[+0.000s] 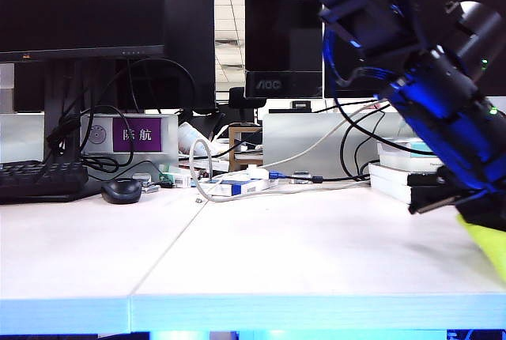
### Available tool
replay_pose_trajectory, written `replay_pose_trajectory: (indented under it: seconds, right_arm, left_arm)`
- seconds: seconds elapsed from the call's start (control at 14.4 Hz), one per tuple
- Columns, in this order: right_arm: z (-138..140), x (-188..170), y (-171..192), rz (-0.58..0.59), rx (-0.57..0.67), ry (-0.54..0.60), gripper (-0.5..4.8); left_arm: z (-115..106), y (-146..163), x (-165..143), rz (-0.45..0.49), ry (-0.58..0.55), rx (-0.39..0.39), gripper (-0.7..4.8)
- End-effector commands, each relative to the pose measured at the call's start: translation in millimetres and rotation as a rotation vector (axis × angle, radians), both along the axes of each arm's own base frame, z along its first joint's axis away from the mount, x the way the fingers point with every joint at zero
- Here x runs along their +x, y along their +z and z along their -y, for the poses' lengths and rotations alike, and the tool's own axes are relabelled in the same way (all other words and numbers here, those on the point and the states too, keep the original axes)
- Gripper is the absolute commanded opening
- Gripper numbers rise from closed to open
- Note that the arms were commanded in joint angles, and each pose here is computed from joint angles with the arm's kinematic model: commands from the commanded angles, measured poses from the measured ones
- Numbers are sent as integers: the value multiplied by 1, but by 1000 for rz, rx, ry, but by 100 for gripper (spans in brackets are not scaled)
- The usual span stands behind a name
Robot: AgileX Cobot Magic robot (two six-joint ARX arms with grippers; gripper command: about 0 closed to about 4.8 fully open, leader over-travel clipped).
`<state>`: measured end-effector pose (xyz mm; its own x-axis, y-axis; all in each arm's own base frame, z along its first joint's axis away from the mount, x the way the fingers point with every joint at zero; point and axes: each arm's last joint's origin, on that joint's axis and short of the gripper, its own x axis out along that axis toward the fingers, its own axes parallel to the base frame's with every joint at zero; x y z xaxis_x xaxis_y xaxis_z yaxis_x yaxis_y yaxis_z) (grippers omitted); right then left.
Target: Wipe the table from left to right using the rag.
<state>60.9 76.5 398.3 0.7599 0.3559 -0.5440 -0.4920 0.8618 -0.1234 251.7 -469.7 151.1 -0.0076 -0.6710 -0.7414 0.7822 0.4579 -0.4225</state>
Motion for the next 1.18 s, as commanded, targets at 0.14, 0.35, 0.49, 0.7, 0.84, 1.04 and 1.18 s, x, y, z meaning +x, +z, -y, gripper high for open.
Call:
replay_pose_trajectory:
  seconds: [0.14,0.35,0.49,0.7,0.84,1.04,1.18]
  right_arm:
    - [4,-2,3,14,27,-6,-5]
    - [12,-6,2,9,41,-32,-5]
    - [18,-8,0,7,-6,-67,-5]
    - [21,-8,-2,-1,-24,-85,-5]
    - [21,-9,-2,-11,-5,-98,-5]
    - [21,-9,-2,-12,-8,-99,-5]
    - [25,-10,-6,-21,-38,-173,-5]
  left_arm:
    - [14,-14,-6,-32,-3,27,-6]
    - [19,-18,-9,-29,-10,17,-6]
    - [22,-20,-9,-42,-1,-3,-6]
    - [24,-22,-9,-48,1,-22,-6]
    - [25,-21,-9,-46,4,-33,-6]
    - [25,-21,-9,-42,6,-36,-6]
    - [25,-21,-8,-42,7,-35,-6]
